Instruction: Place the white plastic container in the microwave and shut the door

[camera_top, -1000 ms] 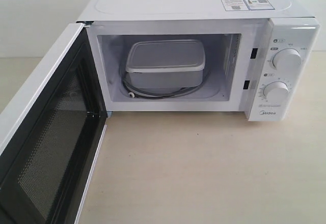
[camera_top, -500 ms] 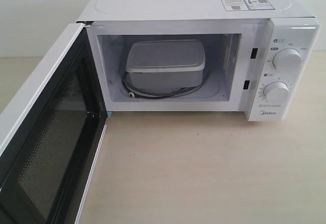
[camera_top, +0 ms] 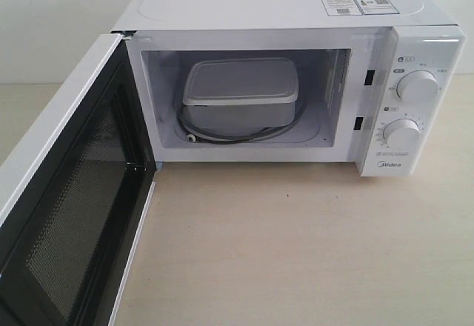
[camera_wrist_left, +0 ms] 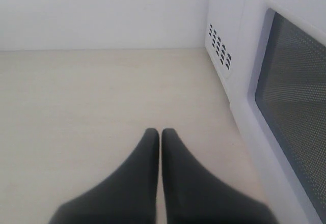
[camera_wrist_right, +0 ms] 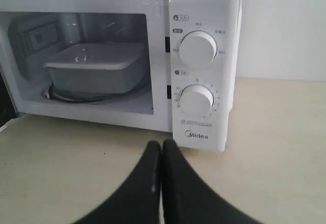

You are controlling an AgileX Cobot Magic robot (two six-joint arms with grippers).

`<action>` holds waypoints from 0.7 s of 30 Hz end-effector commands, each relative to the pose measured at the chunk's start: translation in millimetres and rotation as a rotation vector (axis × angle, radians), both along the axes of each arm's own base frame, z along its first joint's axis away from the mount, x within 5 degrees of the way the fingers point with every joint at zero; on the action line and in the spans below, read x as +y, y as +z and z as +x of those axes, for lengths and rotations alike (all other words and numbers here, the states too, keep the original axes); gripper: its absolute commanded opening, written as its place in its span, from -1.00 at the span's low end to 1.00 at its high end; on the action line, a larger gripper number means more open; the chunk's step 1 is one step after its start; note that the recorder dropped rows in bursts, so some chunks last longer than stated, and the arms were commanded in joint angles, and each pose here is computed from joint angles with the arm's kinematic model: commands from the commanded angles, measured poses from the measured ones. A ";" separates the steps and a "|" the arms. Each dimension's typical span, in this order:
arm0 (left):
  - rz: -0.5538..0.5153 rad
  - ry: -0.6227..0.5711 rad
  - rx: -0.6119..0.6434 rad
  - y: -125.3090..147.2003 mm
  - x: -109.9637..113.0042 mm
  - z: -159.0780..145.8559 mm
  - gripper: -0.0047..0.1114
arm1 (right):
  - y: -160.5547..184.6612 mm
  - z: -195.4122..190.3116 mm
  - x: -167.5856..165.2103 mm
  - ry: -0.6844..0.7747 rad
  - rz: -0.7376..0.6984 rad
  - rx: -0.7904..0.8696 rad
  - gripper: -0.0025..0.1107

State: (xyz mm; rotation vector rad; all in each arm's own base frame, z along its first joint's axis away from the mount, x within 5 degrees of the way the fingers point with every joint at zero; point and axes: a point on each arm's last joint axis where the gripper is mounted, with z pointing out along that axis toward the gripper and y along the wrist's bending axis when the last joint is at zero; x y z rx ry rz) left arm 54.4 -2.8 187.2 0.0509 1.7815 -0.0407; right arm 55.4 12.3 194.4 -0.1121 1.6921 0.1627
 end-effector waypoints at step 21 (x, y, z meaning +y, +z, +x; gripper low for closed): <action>-0.013 0.001 -0.004 -0.6 -0.1 0.0 -0.84 | -11.3 -1.7 -13.7 -0.205 -0.005 0.124 -0.96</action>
